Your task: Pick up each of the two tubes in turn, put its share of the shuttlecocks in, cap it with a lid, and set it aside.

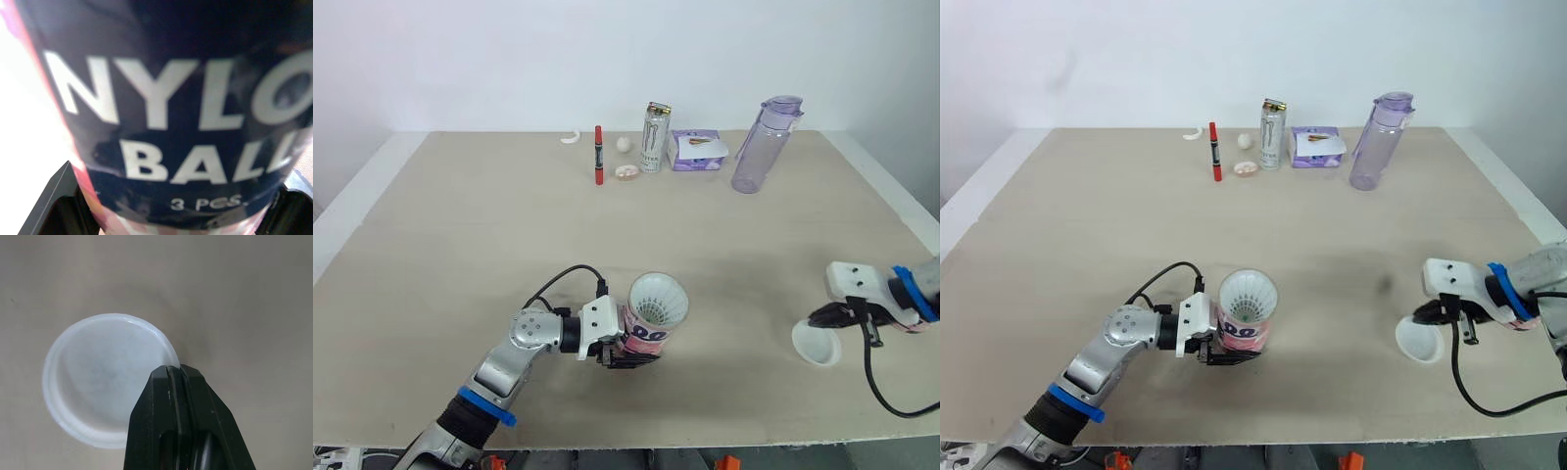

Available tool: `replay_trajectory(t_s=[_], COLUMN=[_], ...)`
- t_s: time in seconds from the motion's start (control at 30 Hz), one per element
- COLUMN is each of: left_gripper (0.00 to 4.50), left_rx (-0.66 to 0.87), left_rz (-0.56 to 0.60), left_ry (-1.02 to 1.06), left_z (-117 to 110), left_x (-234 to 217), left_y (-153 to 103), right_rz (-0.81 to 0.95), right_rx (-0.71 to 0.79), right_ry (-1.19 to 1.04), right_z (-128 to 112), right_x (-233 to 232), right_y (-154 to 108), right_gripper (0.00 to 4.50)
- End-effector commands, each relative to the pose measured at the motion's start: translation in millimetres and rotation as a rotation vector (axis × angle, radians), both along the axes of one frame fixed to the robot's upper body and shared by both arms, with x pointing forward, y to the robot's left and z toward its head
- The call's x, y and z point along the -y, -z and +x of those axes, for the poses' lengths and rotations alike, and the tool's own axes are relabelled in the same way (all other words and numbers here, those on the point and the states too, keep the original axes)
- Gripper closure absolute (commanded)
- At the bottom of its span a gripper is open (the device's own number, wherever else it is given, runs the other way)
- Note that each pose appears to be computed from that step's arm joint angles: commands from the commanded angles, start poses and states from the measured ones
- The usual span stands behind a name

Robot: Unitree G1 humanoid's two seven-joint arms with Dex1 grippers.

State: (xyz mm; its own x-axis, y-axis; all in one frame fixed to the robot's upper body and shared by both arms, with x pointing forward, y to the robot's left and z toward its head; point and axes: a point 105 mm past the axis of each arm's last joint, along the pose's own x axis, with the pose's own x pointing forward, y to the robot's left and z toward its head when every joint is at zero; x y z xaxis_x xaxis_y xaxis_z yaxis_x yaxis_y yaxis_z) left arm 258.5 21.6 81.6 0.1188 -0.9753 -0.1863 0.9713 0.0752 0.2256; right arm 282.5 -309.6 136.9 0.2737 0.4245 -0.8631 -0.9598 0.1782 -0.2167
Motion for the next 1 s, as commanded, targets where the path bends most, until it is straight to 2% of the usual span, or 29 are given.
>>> replay_trajectory(t_s=[0.03,0.17,0.37,0.53,0.67,1.0], left_gripper=[1.15,1.15,1.15,1.15,1.15,1.15], left_rx=[-0.081,-0.098,-0.073,-0.064,-0.064,-0.071], left_rz=[0.064,0.071,0.102,0.128,0.132,0.137], left_ry=[-0.038,-0.060,-0.118,-0.162,-0.167,-0.182], left_z=[5.2,12.8,27.8,37.6,39.1,39.5], left_x=[-7.3,-8.6,-10.3,-9.8,-9.6,-13.0], left_y=[20.6,21.0,23.1,25.7,25.7,25.3], right_rz=[0.069,0.138,0.272,0.299,0.275,0.183], right_rx=[0.194,0.329,0.432,0.432,0.425,0.451], right_ry=[-0.184,-0.428,-0.761,-0.856,-0.900,-0.948], right_z=[13.4,6.5,-19.6,-22.3,-15.5,-2.9], right_x=[-54.3,-121.5,-199.5,-220.5,-234.5,-237.8], right_y=[-67.0,-112.9,-153.3,-155.7,-144.8,-132.4], right_gripper=[4.42,4.42,4.42,4.42,4.42,4.42])
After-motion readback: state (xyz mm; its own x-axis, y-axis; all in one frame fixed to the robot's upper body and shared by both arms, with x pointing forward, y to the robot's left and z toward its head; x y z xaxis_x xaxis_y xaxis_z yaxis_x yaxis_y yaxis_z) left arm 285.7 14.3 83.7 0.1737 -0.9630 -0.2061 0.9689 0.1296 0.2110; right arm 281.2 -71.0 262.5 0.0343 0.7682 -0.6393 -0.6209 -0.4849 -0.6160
